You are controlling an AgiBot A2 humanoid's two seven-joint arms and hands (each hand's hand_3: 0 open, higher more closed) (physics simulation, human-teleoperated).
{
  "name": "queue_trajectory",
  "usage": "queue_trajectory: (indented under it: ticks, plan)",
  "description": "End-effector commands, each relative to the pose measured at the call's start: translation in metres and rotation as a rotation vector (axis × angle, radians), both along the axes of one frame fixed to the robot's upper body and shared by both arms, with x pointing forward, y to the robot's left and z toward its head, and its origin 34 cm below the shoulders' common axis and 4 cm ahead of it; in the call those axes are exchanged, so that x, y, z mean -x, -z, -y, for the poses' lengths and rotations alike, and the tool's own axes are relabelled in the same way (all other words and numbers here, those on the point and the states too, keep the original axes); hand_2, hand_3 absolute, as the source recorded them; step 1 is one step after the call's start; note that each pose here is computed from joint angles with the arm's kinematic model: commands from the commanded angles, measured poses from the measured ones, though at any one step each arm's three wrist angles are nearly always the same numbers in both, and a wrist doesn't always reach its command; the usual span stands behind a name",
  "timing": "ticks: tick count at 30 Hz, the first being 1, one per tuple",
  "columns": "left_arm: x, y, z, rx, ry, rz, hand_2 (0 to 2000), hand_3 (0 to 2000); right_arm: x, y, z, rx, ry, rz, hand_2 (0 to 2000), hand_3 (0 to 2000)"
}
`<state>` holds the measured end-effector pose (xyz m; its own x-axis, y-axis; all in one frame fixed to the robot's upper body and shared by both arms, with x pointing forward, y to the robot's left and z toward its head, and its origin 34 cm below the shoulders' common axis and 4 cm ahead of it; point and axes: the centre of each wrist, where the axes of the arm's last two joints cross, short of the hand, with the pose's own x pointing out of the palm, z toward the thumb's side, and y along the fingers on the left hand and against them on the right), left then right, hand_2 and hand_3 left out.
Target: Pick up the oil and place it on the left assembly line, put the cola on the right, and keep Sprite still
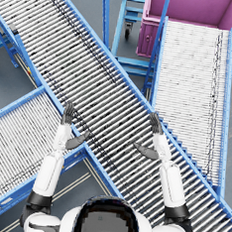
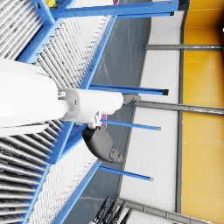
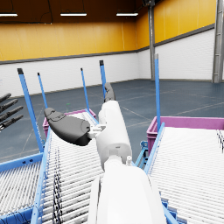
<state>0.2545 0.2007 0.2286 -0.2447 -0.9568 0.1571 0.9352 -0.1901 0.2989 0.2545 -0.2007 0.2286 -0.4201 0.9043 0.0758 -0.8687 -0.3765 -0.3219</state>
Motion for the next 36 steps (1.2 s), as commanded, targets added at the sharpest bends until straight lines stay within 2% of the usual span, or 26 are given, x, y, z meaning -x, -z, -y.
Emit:
queue_trajectory:
  ticks: [1, 36]
  plan:
    - [0.0, 0.0, 0.0, 0.0, 0.0, 0.0, 0, 0, 0.0, 0.0, 0.0, 0.0, 0.0, 0.0, 0, 0]
    - [0.0, 0.0, 0.0, 0.0, 0.0, 0.0, 0, 0, 0.0, 0.0, 0.0, 0.0, 0.0, 0.0, 0, 0]
